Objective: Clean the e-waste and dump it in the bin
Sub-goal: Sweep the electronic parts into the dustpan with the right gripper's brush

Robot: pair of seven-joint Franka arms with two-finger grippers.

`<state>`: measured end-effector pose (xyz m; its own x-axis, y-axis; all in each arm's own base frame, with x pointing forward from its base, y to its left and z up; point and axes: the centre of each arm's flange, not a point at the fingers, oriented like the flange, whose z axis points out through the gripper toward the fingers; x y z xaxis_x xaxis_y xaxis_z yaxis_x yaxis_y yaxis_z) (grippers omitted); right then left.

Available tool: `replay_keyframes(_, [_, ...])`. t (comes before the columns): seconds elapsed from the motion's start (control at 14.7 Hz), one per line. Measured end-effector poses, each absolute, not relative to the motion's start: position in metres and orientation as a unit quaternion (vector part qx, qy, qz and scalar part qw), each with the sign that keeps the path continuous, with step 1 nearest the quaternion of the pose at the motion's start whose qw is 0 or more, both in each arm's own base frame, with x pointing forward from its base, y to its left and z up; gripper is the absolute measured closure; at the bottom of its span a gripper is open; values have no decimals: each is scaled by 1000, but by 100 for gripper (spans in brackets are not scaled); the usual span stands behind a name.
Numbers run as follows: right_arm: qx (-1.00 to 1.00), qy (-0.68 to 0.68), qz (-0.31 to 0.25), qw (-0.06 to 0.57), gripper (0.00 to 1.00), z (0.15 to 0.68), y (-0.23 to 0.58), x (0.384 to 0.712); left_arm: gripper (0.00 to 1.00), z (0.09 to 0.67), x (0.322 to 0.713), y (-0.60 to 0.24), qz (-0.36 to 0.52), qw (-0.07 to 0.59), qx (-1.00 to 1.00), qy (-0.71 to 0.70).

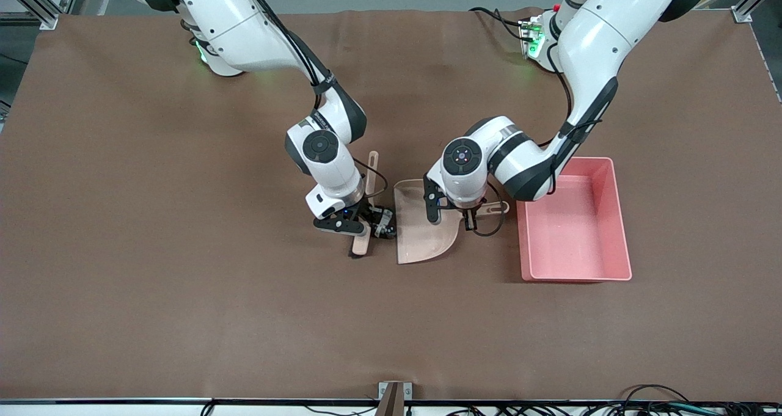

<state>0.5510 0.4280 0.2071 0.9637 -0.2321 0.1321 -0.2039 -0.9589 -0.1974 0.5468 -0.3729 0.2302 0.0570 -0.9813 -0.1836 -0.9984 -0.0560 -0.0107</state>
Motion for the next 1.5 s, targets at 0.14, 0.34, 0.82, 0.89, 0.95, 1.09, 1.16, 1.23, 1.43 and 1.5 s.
replay_keyframes(0.14, [-985, 117, -81, 99, 57, 206, 441, 548, 66, 230, 547, -373, 64, 68, -724, 684])
replay_keyframes(0.34, [-982, 125, -88, 107, 57, 214, 454, 548, 66, 230, 548, -371, 67, 69, -725, 682])
replay_keyframes(0.82, [-979, 128, -97, 127, 57, 222, 484, 537, 66, 230, 548, -370, 67, 69, -725, 682])
replay_keyframes(0.89, [-979, 127, -95, 128, 57, 219, 490, 532, 66, 230, 548, -371, 67, 69, -725, 682])
replay_keyframes(0.95, [-979, 127, -91, 128, 57, 212, 498, 525, 66, 230, 548, -371, 67, 69, -724, 683])
replay_keyframes(1.09, [-978, 128, -92, 139, 57, 207, 518, 513, 66, 230, 548, -371, 67, 69, -724, 683])
replay_keyframes(1.16, [-977, 130, -92, 141, 57, 205, 526, 510, 66, 230, 548, -371, 67, 69, -724, 683])
replay_keyframes(1.23, [-976, 132, -92, 144, 57, 205, 531, 509, 66, 230, 548, -371, 67, 69, -724, 683])
replay_keyframes(1.43, [-975, 137, -94, 147, 57, 205, 534, 512, 66, 230, 548, -371, 67, 69, -724, 683])
replay_keyframes(1.5, [-975, 137, -95, 147, 57, 206, 533, 512, 66, 230, 548, -371, 67, 69, -724, 683])
